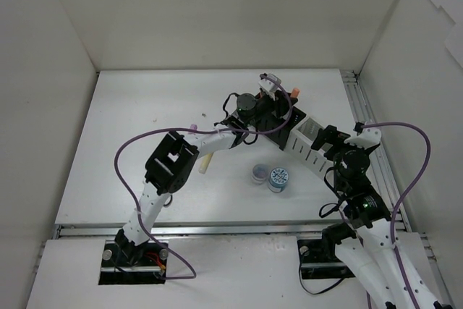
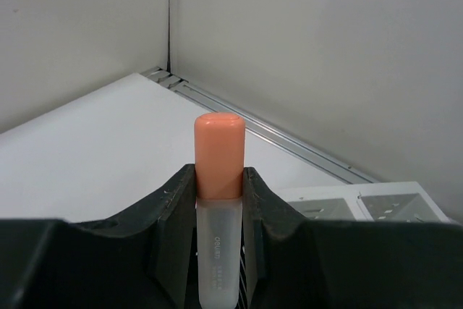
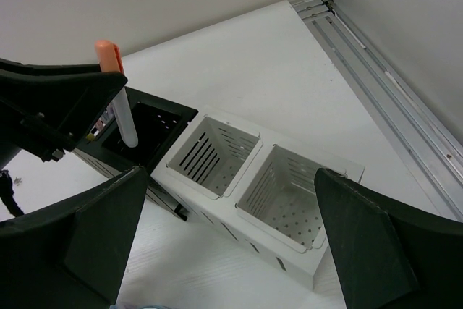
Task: Sort the stationery into containers
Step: Place the pen in the storage box, then pick up the pen from the center of the board.
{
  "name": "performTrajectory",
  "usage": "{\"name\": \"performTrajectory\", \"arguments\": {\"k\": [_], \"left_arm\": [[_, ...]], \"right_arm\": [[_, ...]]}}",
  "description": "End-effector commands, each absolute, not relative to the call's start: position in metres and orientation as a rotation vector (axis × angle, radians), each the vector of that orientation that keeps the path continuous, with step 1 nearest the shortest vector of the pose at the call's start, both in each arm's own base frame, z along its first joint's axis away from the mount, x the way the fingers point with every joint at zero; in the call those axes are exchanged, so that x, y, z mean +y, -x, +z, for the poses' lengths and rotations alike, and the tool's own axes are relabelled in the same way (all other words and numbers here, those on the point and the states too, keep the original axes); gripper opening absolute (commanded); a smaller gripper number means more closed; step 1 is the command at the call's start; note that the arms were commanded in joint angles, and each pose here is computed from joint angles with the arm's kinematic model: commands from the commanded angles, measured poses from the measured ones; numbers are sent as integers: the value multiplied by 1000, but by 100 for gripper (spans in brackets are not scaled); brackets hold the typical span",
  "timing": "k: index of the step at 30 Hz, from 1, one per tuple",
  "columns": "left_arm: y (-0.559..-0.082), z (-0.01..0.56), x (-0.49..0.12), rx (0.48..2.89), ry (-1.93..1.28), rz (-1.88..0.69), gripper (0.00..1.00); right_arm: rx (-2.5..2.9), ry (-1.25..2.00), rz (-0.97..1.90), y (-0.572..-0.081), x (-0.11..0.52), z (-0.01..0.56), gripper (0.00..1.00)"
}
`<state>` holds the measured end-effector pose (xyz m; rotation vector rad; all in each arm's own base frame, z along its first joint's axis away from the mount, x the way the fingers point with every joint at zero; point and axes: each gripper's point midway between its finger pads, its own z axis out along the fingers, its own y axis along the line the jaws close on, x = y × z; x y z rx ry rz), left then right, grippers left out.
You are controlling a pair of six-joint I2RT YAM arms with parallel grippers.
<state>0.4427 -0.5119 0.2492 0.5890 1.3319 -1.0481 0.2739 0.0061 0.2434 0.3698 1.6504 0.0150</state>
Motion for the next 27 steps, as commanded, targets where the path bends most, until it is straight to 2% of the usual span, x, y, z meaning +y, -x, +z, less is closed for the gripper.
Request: {"name": "performTrajectory", "arguments": {"k": [1, 7, 9, 10, 16, 18, 19, 20, 21, 22, 24, 25, 26, 27], "left_arm": [[-436, 317, -499, 1145, -528, -1075, 19], [-412, 341, -486, 1070, -556, -1102, 51], [-402, 340, -480, 1072, -584, -1099, 86], [-390, 360, -471, 1033, -596, -1104, 99], [-347, 389, -361, 986, -497, -1069, 99], [-341, 386, -322, 1100, -445, -1004, 100], [-344, 352, -316, 1293, -437, -961, 100], [-342, 344, -306, 1365, -429, -908, 99], [-337, 353, -284, 1402, -406, -831, 99], [-342, 316, -262, 1592, -341, -705, 99], [-335, 311, -220, 1689, -166, -574, 99], [-323, 278, -198, 1838, -122, -485, 100], [-310, 280, -182, 1838, -75, -465, 100], [-307, 271, -161, 1865, 27, -414, 99]], "right_arm": [[1564, -392, 38, -280, 5, 266, 98], [1572, -366, 48, -279, 8, 271, 98], [1595, -334, 52, -280, 12, 270, 98], [1604, -323, 54, -281, 14, 273, 98], [1692, -195, 107, -293, 38, 269, 98], [1745, -125, 166, -302, 58, 264, 98], [1761, -98, 193, -306, 67, 263, 98], [1777, -78, 203, -309, 73, 261, 98], [1828, -33, 234, -315, 91, 249, 98], [1832, -11, 252, -320, 101, 253, 98], [1899, 58, 293, -330, 134, 241, 98], [1917, 83, 307, -334, 146, 239, 98], [2000, 152, 305, -336, 170, 213, 98], [2004, 168, 314, -343, 185, 220, 98]]}}
